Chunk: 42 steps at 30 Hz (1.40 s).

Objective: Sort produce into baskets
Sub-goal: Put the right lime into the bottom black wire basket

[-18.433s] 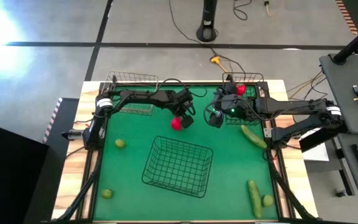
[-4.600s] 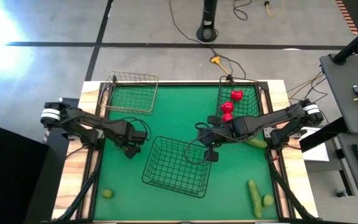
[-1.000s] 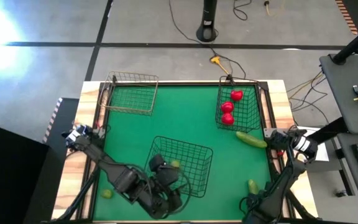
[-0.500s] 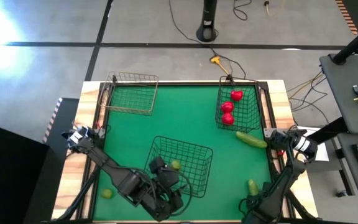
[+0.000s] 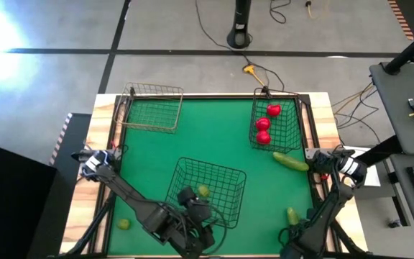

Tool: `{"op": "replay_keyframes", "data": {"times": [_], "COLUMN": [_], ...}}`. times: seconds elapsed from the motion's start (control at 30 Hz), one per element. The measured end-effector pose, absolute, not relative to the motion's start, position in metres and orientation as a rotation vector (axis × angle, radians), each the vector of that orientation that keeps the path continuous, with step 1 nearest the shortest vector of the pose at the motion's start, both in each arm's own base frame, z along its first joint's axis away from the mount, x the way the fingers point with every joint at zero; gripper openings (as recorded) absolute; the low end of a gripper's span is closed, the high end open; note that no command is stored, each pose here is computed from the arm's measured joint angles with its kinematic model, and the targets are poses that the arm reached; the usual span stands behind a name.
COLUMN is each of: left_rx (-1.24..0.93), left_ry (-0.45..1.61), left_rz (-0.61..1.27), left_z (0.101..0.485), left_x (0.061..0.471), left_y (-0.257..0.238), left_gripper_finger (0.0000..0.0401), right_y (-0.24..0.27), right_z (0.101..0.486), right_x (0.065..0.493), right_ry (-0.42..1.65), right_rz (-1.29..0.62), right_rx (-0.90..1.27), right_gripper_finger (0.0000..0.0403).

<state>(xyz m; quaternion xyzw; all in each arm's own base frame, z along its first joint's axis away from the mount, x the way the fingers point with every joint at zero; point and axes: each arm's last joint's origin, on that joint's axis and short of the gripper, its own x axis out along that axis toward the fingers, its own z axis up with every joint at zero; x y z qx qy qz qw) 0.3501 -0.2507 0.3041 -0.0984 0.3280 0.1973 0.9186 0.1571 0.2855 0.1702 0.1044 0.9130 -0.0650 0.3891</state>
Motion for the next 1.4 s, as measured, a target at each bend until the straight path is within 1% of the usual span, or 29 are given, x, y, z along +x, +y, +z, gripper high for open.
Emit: {"op": "replay_keyframes", "data": {"times": [0.17,0.37,0.43,0.5,0.6,0.73,1.03,1.2,1.27,1.4], "left_rx": [-0.189,-0.187,-0.187,-0.186,-0.187,-0.185,-0.186,-0.16,-0.139,-0.086], "left_ry": [0.678,0.678,0.678,0.678,0.676,0.673,0.67,0.676,0.685,0.67], "left_rz": [0.413,0.409,0.407,0.406,0.405,0.406,0.402,0.391,0.384,0.399], "left_z": [0.299,0.299,0.299,0.299,0.299,0.299,0.3,0.3,0.306,0.34], "left_x": [0.352,0.351,0.35,0.35,0.35,0.349,0.349,0.347,0.343,0.325], "left_y": [-0.252,-0.254,-0.254,-0.255,-0.255,-0.256,-0.257,-0.258,-0.259,-0.261], "left_gripper_finger": [0.0287,0.0287,0.0287,0.0287,0.0287,0.0287,0.0287,0.0287,0.0287,0.0287], "right_y": [0.284,0.282,0.283,0.281,0.275,0.272,0.265,0.266,0.268,0.276], "right_z": [0.172,0.17,0.169,0.166,0.159,0.147,0.138,0.138,0.139,0.156], "right_x": [0.165,0.172,0.172,0.17,0.167,0.165,0.16,0.161,0.162,0.171], "right_ry": [2.254,2.191,2.18,2.177,2.186,2.171,2.194,2.192,2.188,2.178], "right_rz": [-0.177,-0.193,-0.186,-0.218,-0.261,-0.282,-0.328,-0.287,-0.27,-0.194], "right_rx": [0.251,0.252,0.246,0.238,0.223,0.243,0.246,0.235,0.237,0.288], "right_gripper_finger": [0.0145,0.0215,0.0235,0.0253,0.0271,0.0274,0.0238,0.0233,0.0232,0.0231]}}
